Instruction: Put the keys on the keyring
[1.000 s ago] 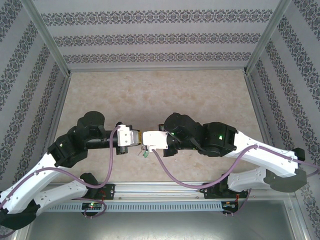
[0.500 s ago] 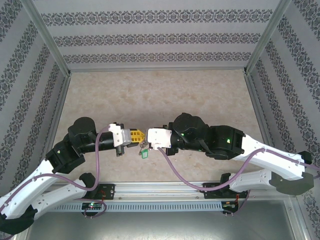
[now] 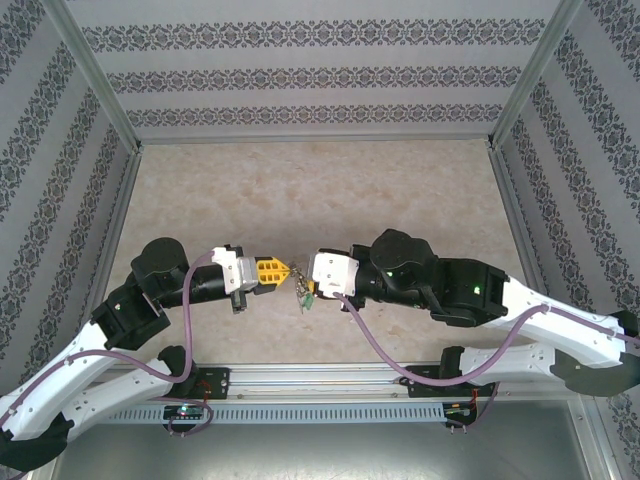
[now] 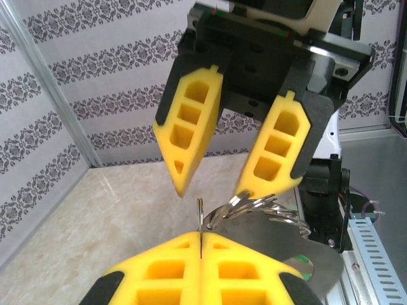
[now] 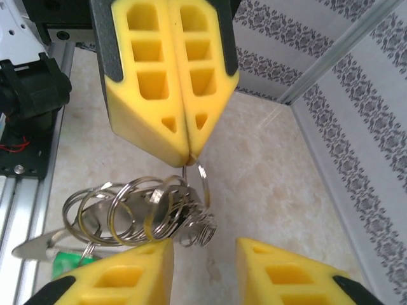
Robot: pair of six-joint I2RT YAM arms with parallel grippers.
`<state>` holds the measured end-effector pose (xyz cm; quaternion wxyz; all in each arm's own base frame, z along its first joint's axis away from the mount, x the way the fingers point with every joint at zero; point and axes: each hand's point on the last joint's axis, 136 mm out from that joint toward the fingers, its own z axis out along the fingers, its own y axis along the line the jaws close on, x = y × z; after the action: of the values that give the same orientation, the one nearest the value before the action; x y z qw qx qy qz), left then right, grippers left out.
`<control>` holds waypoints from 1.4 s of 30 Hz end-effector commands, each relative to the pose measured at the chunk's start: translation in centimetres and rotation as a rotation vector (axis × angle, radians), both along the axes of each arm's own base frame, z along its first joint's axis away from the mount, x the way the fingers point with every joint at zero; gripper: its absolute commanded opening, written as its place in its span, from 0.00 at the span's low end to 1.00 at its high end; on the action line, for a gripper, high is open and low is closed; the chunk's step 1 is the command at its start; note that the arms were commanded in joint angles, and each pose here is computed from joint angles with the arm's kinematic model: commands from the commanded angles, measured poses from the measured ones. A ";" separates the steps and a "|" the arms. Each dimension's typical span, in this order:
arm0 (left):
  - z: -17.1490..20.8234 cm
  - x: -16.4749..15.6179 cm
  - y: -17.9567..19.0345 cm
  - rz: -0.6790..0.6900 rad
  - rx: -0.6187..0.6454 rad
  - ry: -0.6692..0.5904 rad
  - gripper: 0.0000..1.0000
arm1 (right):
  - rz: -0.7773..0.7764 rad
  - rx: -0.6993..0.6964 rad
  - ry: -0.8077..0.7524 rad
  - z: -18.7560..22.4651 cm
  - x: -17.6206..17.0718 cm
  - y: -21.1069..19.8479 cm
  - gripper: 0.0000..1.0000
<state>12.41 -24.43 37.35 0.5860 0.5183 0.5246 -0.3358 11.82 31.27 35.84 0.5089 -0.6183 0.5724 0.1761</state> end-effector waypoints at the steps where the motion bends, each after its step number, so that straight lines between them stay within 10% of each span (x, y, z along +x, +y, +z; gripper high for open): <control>1: 2.2 -0.8 0.1 -0.027 -0.078 -0.048 0.00 | -0.007 0.051 0.057 -0.6 -0.4 0.6 0.37; 21: 2.4 -1.2 0.3 -0.036 -0.094 -0.042 0.00 | -0.004 0.149 0.120 -1.3 0.0 2.4 0.42; 42: 0.9 -0.7 0.4 -0.010 -0.040 -0.028 0.00 | -0.138 0.075 -0.035 -0.3 2.4 0.8 0.00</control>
<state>11.95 -24.11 38.03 0.5942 0.5104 0.5169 -0.3454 13.76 32.48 32.73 0.5159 -0.5759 0.6113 0.1686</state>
